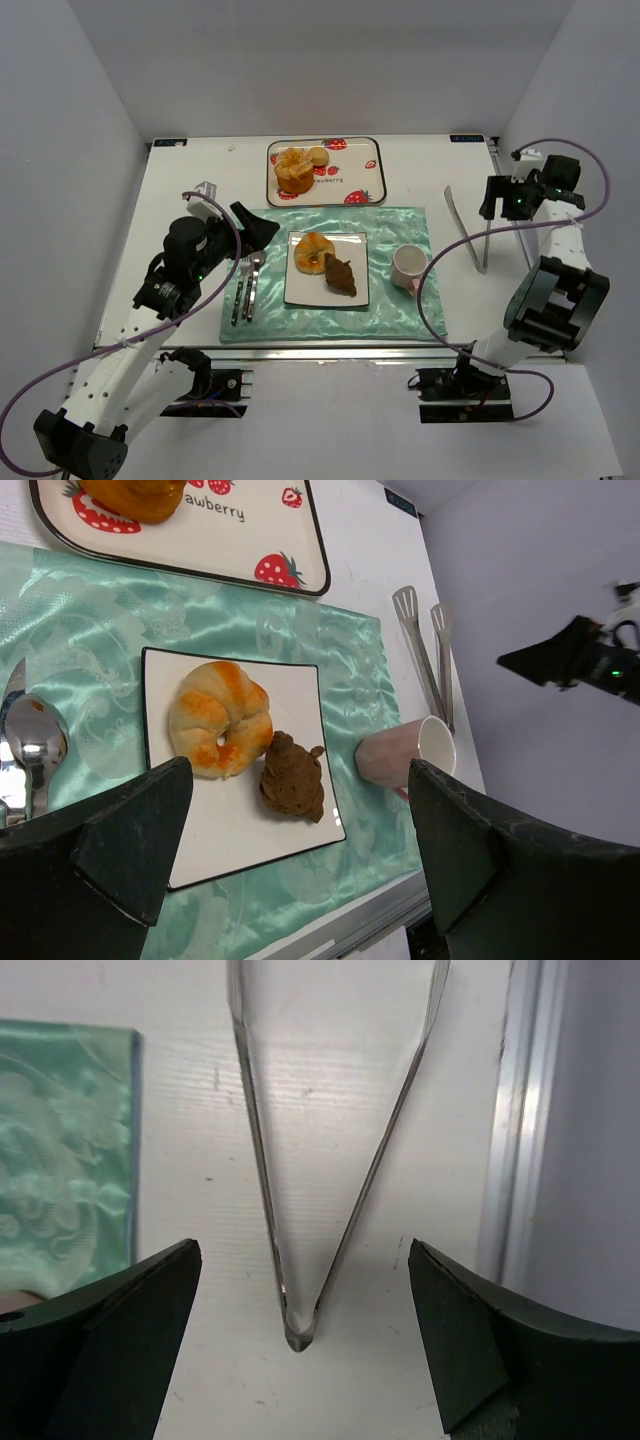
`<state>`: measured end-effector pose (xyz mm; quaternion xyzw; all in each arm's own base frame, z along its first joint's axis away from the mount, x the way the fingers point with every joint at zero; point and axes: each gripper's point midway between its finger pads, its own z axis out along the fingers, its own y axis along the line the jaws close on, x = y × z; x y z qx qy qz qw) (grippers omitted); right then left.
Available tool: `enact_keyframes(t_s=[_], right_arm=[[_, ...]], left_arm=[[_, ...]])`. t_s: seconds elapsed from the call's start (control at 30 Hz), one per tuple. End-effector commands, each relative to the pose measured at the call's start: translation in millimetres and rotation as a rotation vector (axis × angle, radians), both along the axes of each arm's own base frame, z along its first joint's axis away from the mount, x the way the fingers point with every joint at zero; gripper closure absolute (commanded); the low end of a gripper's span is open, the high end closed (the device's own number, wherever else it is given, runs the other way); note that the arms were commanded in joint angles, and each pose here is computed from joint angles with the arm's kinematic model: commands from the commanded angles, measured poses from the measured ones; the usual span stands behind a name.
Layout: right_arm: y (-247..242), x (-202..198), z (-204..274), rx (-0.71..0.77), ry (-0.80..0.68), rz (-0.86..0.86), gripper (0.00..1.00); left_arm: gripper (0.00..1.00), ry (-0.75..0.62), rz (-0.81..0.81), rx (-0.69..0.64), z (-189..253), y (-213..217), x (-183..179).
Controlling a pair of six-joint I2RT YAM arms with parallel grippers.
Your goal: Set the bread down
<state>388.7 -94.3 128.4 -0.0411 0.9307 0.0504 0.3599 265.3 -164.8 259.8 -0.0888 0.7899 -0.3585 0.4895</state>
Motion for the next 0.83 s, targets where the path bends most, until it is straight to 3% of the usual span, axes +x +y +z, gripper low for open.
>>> enact_keyframes(t_s=[0.0, 0.17, 0.33, 0.5, 0.8], right_arm=[[15, -12, 57, 0.001, -0.084, 0.086, 0.11], [64, -27, 103, 0.168, -0.164, 0.212, 0.11], [81, -34, 119, 0.272, -0.175, 0.174, 0.11], [76, -33, 123, 0.269, -0.158, 0.129, 0.11], [68, -22, 149, 0.263, -0.299, 0.036, 0.11]], left_arm=[[0.02, -0.061, 0.001, -0.007, 18, 1, 2], [0.02, -0.040, -0.027, 0.049, 12, -6, 16], [0.02, 0.014, -0.169, 0.137, 1, -32, 38], [0.02, -0.038, -0.212, 0.128, 12, -46, 55], [0.02, -0.059, -0.199, 0.080, 12, -45, 47]])
